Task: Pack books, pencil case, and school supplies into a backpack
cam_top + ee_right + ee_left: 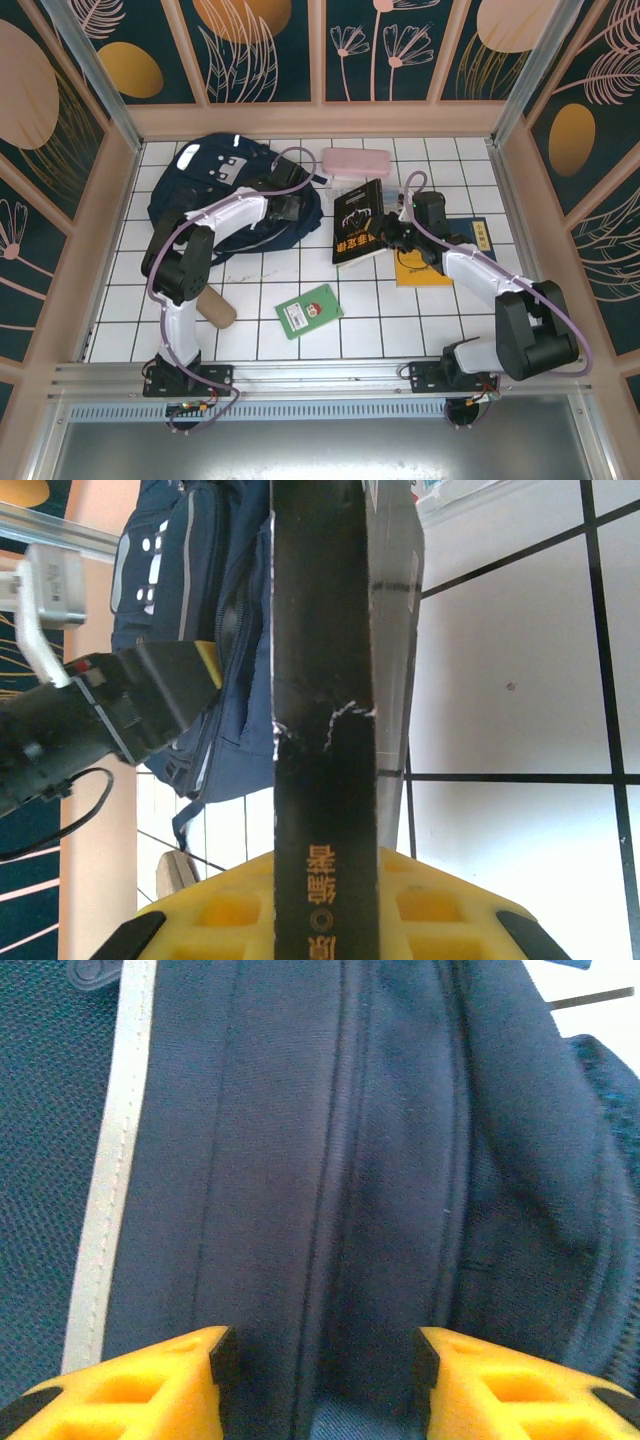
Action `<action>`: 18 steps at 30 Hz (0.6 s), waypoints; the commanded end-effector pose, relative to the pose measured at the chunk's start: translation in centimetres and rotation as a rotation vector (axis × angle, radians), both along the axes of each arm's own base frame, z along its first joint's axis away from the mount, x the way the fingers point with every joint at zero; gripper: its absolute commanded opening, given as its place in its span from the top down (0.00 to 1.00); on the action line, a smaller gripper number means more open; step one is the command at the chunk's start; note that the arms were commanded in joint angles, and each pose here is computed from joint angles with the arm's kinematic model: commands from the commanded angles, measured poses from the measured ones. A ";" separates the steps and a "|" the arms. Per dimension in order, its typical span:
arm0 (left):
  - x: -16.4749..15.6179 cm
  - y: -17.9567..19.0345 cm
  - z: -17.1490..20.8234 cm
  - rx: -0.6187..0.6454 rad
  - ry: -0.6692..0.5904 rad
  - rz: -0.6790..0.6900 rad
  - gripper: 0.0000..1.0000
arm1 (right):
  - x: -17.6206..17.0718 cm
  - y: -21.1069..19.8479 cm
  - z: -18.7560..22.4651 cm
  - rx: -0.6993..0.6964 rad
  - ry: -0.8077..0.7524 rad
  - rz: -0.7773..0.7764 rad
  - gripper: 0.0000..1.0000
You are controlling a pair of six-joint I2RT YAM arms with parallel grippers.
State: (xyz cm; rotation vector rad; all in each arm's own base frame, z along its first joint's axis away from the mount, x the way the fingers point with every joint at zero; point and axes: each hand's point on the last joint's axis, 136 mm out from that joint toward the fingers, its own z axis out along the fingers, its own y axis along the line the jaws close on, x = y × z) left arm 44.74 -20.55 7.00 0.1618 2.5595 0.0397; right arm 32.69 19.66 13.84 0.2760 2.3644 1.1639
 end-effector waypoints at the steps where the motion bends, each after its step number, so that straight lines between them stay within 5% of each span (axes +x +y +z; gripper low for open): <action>1: 0.9 1.9 0.0 0.145 -0.020 0.016 0.50 | 0.6 0.3 3.4 0.061 -0.117 0.000 1.00; 6: 1.1 2.5 -1.6 0.198 -0.006 0.007 0.61 | 0.4 0.4 3.6 0.073 -0.120 -0.001 1.00; 10: 1.2 2.6 -1.2 0.196 -0.010 0.013 1.00 | 0.4 0.8 4.5 0.117 -0.134 0.004 1.00; 18: 2.5 1.1 8.4 -0.011 -0.145 0.038 1.00 | 0.9 2.4 6.8 0.285 -0.178 -0.001 1.00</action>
